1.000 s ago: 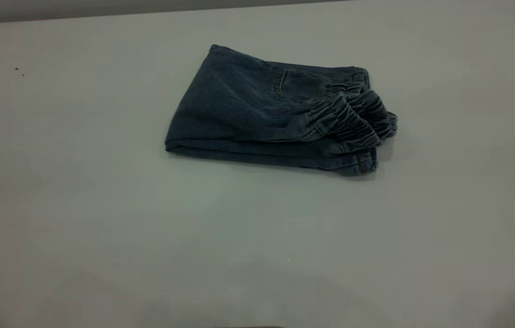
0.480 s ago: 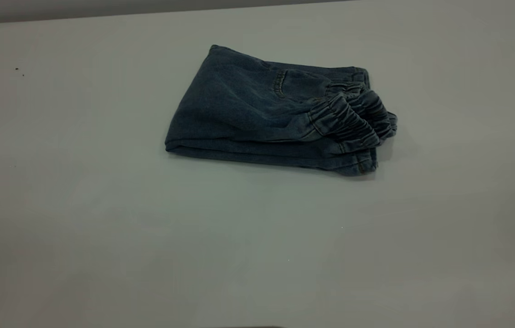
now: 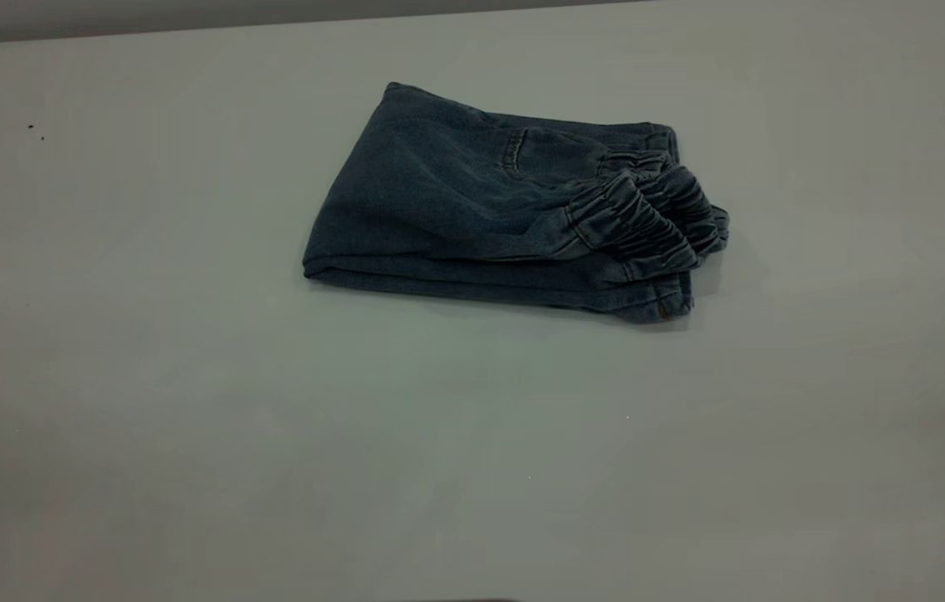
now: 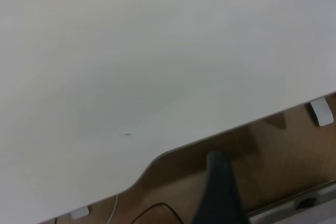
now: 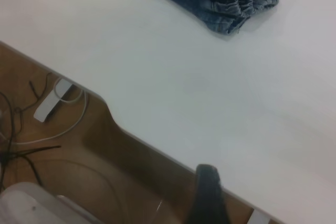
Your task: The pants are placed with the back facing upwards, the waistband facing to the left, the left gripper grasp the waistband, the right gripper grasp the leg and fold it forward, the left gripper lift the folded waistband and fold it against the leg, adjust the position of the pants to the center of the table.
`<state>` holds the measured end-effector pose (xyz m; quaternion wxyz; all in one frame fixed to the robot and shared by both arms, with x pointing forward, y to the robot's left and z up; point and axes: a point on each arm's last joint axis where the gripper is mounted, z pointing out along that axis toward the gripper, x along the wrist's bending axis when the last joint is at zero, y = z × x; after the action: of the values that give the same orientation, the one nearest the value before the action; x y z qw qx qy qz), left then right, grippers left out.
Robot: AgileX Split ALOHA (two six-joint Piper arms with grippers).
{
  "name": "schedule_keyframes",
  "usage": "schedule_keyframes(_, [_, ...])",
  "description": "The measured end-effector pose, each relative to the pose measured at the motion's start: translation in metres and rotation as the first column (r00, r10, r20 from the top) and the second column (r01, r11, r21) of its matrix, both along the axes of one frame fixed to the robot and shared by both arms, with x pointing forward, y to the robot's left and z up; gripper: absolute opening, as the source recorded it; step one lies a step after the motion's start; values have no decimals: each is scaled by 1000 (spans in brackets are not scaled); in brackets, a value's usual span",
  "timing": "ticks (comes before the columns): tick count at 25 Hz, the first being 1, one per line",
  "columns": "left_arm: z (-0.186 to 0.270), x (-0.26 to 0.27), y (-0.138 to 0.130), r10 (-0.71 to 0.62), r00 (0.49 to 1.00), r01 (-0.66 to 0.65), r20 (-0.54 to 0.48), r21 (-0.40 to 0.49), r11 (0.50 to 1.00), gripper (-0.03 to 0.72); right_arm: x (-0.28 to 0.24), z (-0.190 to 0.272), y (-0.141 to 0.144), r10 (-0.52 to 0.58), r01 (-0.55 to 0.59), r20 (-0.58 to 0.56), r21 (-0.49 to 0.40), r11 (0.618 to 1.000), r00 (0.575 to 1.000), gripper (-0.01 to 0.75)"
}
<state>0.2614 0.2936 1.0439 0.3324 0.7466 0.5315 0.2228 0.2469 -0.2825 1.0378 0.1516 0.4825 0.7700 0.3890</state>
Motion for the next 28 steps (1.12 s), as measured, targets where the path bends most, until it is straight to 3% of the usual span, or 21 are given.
schedule_keyframes(7, [0, 0, 0, -1, 1000, 1, 2, 0, 1000, 472, -1, 0, -1, -9, 9, 9, 6, 1000, 1000, 475])
schedule_keyframes(11, [1, -3, 2, 72, 997, -72, 21, -10, 997, 472, -4, 1, -3, -175, 173, 39, 40, 984, 984, 475])
schedule_keyframes(14, [1, -8, 5, 166, 985, -165, 56, -24, 986, 472, -12, 1, -5, -325, 319, 100, 74, 945, 940, 475])
schedule_keyframes(17, [2, -15, 8, 244, 964, -241, 103, -43, 970, 472, -15, 1, -4, -401, 392, 124, 90, 915, 908, 475])
schedule_keyframes(22, [2, -30, 9, 303, 933, -293, 196, -78, 953, 472, -15, 1, -4, -412, 403, 124, 92, 911, 903, 475])
schedule_keyframes(28, [1, -32, 9, 304, 931, -293, 202, -80, 953, 472, -15, 1, -4, -412, 403, 124, 92, 911, 903, 475])
